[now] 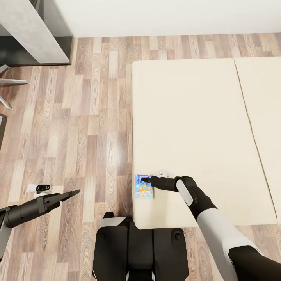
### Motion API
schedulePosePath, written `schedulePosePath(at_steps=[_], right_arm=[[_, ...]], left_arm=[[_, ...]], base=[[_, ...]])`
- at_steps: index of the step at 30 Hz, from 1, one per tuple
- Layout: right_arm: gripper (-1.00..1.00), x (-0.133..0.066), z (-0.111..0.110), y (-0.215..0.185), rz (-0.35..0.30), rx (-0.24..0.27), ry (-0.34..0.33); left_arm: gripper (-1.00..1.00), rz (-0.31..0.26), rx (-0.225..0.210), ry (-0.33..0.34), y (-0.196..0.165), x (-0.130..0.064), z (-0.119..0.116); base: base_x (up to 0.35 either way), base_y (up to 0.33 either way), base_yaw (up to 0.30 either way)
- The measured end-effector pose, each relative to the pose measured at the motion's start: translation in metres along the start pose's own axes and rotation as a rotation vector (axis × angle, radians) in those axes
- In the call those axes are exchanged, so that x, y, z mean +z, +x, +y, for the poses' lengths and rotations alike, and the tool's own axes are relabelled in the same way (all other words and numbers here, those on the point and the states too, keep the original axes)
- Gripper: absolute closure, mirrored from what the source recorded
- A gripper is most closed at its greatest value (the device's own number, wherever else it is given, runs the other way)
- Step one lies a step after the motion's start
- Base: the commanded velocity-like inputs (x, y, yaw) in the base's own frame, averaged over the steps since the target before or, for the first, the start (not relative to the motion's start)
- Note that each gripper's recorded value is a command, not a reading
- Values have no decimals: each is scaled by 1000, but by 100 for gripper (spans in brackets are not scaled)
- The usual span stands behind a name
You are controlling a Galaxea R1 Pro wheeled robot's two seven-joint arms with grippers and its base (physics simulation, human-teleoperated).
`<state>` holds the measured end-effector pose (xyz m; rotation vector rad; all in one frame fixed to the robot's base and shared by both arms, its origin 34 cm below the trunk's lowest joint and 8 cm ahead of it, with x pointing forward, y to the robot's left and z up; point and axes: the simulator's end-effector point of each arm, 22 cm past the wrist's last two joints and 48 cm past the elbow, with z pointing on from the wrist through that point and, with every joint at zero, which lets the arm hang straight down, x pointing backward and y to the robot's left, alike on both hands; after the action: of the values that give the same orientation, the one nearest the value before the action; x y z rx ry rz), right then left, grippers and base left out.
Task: Put all the toys in the child's room - the three board games (two on the bed and one on the table), the two jigsaw puzzles on the table, and the tennis ball on the table - inside the toy box on the table in the child's room.
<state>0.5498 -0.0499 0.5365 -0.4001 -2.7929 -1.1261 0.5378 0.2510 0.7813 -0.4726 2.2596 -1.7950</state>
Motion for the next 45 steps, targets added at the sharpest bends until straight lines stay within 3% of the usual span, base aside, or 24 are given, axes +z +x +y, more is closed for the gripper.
schedulePosePath(at_steps=[45], right_arm=[[-100,0,0,0,0,0,0]], left_arm=[[-100,-1,-1,1,0,0,0]], base=[[0,37,0]])
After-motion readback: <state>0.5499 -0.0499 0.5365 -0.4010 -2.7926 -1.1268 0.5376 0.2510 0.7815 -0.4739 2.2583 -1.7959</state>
